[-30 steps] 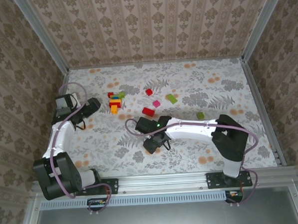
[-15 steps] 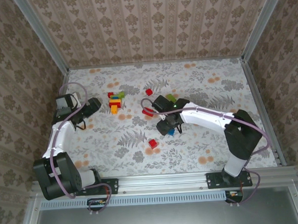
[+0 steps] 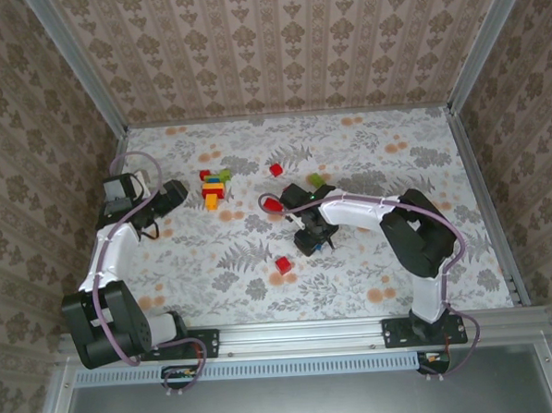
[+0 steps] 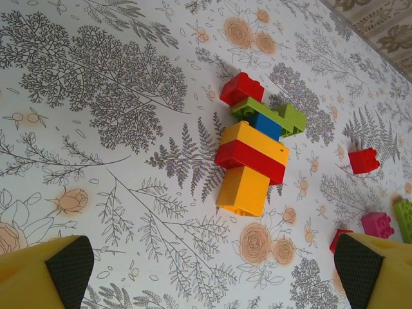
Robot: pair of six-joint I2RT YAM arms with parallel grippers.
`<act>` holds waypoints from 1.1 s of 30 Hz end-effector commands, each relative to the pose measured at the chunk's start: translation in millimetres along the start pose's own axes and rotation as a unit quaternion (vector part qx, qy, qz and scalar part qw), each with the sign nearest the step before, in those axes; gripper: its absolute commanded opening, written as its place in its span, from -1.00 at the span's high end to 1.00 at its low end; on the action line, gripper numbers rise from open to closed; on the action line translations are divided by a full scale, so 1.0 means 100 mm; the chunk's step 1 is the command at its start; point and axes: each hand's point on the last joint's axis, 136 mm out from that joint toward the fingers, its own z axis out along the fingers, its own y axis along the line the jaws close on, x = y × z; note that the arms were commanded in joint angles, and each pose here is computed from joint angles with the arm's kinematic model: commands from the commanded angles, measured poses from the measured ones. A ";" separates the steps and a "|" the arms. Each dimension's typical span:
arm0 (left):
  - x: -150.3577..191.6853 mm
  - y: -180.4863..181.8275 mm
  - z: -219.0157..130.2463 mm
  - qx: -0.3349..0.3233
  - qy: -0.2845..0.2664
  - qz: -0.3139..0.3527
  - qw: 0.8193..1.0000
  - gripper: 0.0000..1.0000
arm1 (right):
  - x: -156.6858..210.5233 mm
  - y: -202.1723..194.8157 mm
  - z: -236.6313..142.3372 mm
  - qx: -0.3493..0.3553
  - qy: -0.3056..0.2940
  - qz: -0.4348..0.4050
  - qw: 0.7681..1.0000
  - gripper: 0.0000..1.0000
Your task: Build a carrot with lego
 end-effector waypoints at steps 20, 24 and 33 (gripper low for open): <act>-0.08 -0.10 -0.01 0.016 -0.005 0.016 1.000 -1.00 | -0.09 0.08 -0.05 -0.038 -0.014 0.002 0.999 0.24; -0.08 -0.10 -0.01 0.017 -0.005 0.017 1.000 -1.00 | -0.06 0.07 -0.21 -0.040 -0.026 0.013 0.999 0.31; -0.06 -0.11 0.02 0.017 -0.001 0.018 1.000 -1.00 | 0.12 0.36 -0.93 -0.084 -0.063 0.067 0.992 0.33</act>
